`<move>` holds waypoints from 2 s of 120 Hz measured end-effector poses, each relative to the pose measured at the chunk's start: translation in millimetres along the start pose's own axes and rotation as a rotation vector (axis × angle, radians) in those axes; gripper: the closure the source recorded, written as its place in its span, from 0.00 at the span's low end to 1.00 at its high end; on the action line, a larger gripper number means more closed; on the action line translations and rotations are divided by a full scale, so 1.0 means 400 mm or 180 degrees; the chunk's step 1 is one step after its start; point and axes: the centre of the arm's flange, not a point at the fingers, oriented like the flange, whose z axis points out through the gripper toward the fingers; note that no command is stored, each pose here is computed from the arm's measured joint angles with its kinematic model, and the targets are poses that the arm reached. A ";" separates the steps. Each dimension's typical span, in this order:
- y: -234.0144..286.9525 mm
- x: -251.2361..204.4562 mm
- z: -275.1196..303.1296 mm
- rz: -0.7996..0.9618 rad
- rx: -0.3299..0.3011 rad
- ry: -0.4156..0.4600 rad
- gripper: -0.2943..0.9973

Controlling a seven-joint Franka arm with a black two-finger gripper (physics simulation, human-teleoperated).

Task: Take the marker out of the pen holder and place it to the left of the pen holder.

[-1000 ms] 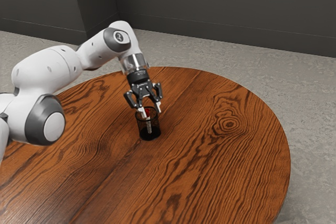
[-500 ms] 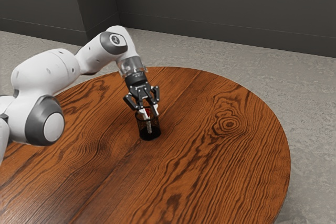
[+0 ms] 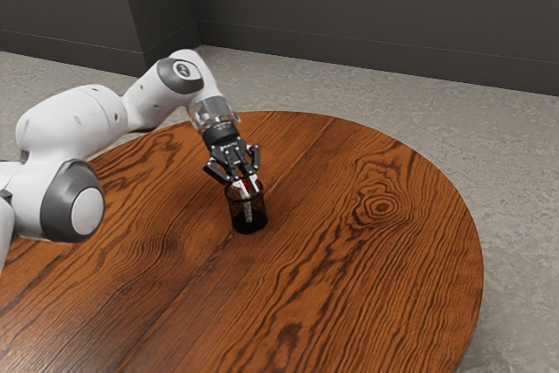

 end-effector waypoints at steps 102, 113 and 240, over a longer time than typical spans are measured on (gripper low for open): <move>-0.256 0.074 -0.370 0.0347 -0.0801 -0.0219 0.75; -0.262 0.164 -0.349 0.0290 -0.0874 -0.0267 0.75; -0.274 0.482 -0.207 0.0685 -0.1367 -0.0574 0.58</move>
